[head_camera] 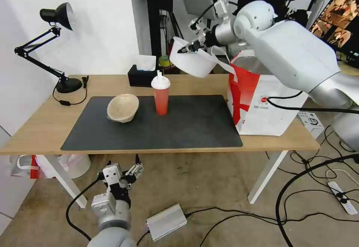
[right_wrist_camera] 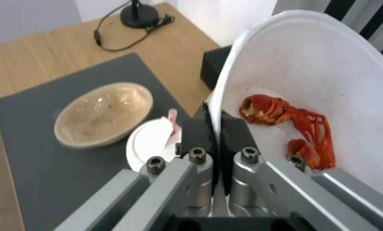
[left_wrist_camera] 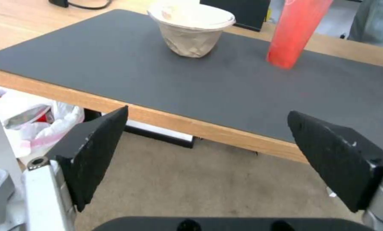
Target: Pick up the trash from the table and place it into the takeout bag.
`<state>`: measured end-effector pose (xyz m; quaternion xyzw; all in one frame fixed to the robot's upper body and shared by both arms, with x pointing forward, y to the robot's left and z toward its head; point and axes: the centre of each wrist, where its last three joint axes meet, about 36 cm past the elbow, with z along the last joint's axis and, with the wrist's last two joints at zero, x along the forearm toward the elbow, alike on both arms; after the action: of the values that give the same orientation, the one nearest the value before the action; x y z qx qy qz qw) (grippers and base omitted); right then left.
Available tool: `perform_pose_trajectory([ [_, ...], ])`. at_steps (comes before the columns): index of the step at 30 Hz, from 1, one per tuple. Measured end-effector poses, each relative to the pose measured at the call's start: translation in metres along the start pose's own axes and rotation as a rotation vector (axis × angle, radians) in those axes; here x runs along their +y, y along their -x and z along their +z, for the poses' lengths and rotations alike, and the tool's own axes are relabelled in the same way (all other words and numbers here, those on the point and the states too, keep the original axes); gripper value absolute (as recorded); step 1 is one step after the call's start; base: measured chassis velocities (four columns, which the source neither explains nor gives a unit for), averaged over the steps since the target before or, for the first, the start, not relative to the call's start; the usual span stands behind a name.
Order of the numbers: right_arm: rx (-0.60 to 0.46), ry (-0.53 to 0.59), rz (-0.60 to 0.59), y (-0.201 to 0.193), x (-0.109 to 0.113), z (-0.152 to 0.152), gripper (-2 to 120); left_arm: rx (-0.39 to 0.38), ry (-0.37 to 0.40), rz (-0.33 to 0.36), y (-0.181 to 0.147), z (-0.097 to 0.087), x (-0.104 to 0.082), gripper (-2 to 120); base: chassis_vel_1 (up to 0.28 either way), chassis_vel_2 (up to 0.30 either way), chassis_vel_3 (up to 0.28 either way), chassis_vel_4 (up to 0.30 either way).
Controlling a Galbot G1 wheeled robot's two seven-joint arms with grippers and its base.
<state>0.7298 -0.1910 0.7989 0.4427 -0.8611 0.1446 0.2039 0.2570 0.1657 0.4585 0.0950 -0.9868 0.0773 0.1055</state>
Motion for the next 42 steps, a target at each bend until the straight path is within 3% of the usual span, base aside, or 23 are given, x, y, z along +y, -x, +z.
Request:
perform_pose_trajectory([
  [30, -0.082, -0.054, 0.028, -0.031, 0.009, -0.079, 0, -0.008, -0.012, 0.011, -0.008, -0.005, -0.007, 100, 0.0, 0.0, 0.0, 0.0],
  [42, -0.085, -0.061, 0.042, -0.047, 0.005, -0.083, 0, -0.005, -0.007, 0.008, -0.011, -0.005, -0.005, 100, 0.0, 0.0, 0.0, 0.0],
])
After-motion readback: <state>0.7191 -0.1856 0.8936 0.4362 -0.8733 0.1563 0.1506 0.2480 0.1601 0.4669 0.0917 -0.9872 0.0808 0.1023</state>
